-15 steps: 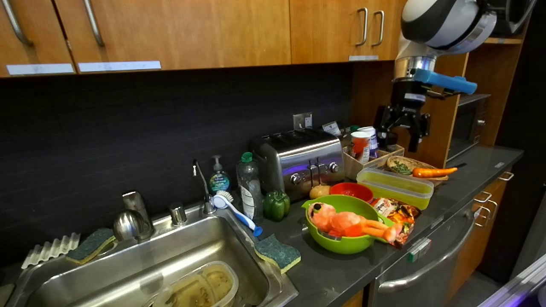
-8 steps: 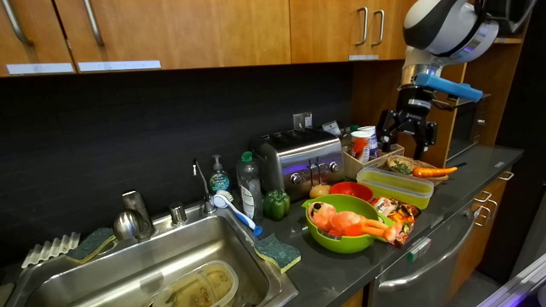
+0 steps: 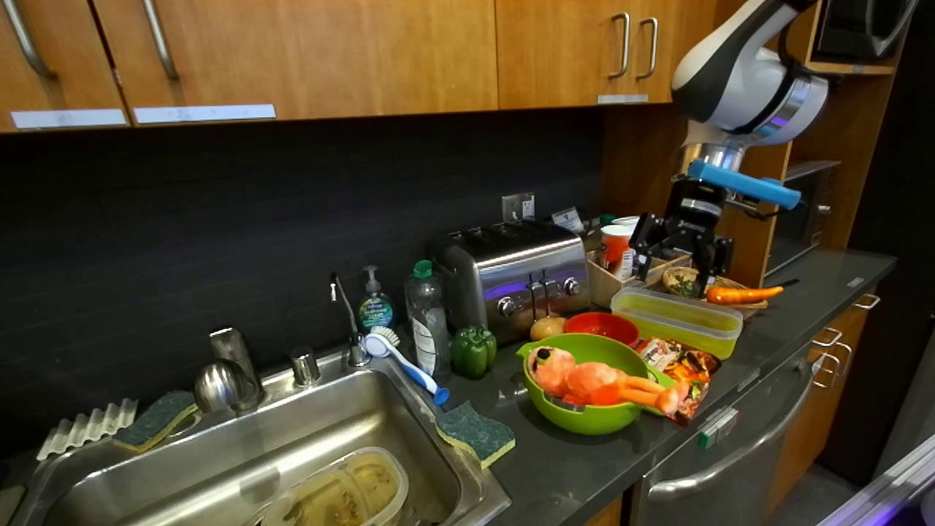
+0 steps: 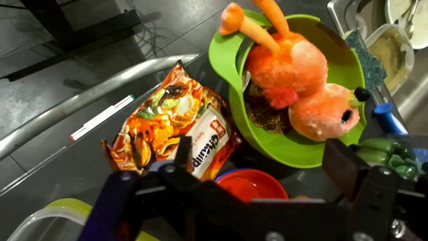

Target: Put the packet in the yellow bowl

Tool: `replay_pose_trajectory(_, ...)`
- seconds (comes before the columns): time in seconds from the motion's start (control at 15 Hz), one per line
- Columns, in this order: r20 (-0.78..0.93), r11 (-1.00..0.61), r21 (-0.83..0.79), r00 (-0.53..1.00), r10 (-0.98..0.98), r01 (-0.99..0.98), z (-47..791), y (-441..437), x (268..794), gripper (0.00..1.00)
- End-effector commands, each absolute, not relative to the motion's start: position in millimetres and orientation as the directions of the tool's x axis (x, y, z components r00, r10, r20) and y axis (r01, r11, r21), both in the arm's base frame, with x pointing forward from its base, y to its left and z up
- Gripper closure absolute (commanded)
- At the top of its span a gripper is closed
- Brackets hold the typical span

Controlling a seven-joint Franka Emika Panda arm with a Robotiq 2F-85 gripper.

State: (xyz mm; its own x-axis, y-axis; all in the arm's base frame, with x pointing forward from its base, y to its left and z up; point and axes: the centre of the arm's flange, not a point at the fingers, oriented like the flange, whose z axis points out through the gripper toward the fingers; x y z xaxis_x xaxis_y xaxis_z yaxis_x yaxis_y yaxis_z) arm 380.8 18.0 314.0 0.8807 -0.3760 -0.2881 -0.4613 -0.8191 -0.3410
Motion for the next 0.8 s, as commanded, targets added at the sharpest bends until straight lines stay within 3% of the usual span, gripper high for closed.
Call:
replay_pose_trajectory(0.0, -0.29, -0.761, -0.342, 0.833, -0.471, -0.551, 283, 10, 390, 0.0)
replay_pose_trajectory(0.73, -0.285, -0.688, -0.159, 0.7, -0.655, -0.708, 253, 3, 351, 0.0)
